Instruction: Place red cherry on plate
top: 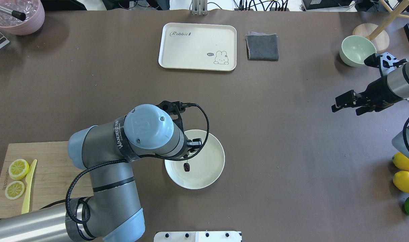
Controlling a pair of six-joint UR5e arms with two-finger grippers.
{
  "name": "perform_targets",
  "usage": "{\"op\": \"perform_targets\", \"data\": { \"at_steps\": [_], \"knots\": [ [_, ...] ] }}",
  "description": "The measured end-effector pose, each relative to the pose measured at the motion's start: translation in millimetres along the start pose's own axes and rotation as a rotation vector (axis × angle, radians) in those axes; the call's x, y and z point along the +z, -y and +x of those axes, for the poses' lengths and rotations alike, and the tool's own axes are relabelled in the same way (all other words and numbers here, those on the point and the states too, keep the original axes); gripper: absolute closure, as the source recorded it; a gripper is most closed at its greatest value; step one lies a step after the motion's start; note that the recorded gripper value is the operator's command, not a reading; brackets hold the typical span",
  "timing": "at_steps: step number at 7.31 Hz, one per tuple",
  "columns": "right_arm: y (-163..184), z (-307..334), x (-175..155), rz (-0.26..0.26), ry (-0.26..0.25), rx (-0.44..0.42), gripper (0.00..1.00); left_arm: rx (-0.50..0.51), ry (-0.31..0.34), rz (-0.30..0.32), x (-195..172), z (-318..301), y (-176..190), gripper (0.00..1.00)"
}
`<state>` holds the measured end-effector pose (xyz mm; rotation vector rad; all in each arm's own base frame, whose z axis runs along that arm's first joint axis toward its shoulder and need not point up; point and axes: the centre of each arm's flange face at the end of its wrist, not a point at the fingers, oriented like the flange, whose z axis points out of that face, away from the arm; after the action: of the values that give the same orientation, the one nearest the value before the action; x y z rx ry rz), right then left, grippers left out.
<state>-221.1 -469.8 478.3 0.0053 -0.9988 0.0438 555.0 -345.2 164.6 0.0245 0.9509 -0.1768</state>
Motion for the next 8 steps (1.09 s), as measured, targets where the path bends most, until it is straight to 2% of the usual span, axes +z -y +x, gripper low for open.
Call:
{"op": "perform_targets", "data": {
  "at_steps": [2, 4, 6, 8],
  "knots": [
    [-2, 13, -5, 0.008, -0.008, 0.003, 0.00, -0.008, -0.014, 0.012, -5, 0, 1, 0.02],
    [-5, 48, -16, 0.020, -0.034, -0.027, 0.00, 0.021, -0.013, 0.038, -34, -41, 27, 0.02],
    [-8, 97, -36, 0.044, -0.071, -0.067, 0.00, 0.119, 0.051, 0.043, -91, -128, 78, 0.02],
    [-8, 151, -66, 0.060, -0.124, -0.103, 0.00, 0.266, 0.118, 0.013, -154, -240, 127, 0.02]
  ]
}}
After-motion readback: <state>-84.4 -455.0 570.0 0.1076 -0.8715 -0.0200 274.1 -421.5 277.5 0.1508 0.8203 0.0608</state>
